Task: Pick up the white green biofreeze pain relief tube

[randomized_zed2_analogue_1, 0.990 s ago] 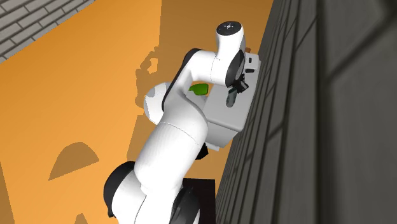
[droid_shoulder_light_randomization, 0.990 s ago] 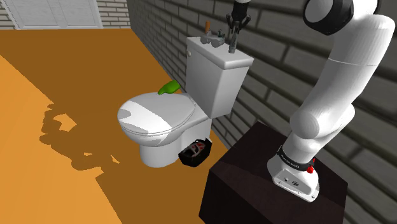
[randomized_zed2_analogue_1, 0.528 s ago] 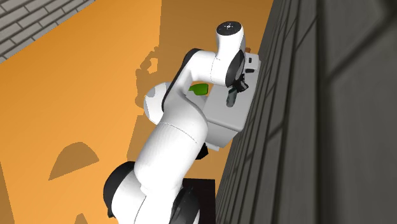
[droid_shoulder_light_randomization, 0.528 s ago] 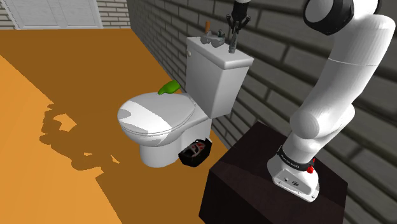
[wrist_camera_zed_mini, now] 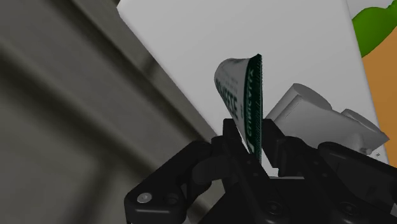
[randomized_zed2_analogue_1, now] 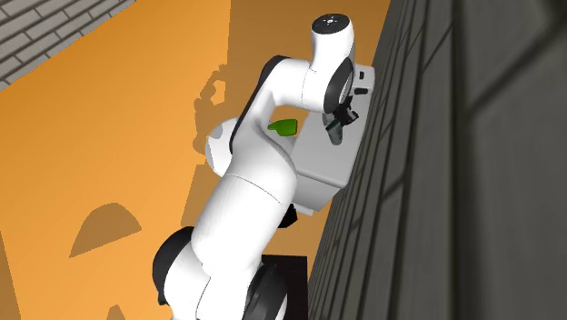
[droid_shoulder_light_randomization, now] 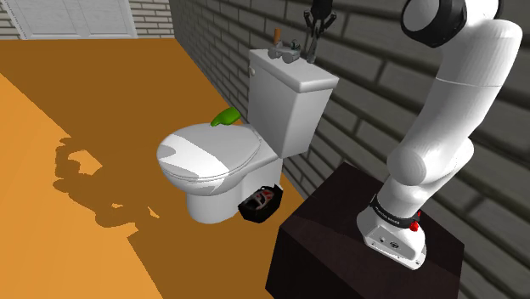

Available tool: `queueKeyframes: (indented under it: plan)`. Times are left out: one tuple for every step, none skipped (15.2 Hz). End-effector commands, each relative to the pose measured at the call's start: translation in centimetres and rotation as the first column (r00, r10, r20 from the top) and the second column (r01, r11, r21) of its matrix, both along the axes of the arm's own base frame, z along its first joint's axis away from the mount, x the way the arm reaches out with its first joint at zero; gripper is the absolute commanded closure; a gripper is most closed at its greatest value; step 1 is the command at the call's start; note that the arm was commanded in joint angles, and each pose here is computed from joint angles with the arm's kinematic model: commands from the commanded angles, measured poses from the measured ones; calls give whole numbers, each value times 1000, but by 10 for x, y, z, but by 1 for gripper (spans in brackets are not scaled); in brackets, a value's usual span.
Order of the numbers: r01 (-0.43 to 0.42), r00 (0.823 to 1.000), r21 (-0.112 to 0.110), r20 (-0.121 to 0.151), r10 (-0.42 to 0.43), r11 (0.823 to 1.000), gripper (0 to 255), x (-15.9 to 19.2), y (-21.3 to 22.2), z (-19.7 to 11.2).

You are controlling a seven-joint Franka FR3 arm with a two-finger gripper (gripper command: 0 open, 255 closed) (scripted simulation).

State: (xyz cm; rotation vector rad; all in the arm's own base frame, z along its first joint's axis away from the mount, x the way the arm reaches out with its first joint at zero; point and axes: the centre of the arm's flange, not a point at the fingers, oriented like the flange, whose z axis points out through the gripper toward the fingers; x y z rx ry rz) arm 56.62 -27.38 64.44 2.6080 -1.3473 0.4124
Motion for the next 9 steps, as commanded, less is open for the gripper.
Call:
queueKeyframes:
  plan:
    - [0, 1000, 0, 0, 0, 1000, 255, -1, 1, 11]
    - [0, 1000, 0, 0, 0, 1000, 255, -1, 1, 16]
    - [0, 1000, 0, 0, 0, 1000, 255, -1, 1, 22]
    - [0, 1000, 0, 0, 0, 1000, 255, -1, 1, 27]
    - [0, 1000, 0, 0, 0, 1000, 255, -1, 1, 32]
    - [0, 1000, 0, 0, 0, 1000, 255, -1, 1, 37]
    - [0, 1000, 0, 0, 0, 1000, 255, -1, 1, 43]
    - [0, 1000, 0, 0, 0, 1000, 255, -1, 1, 48]
    - [0, 1000, 0, 0, 0, 1000, 255, -1, 1, 49]
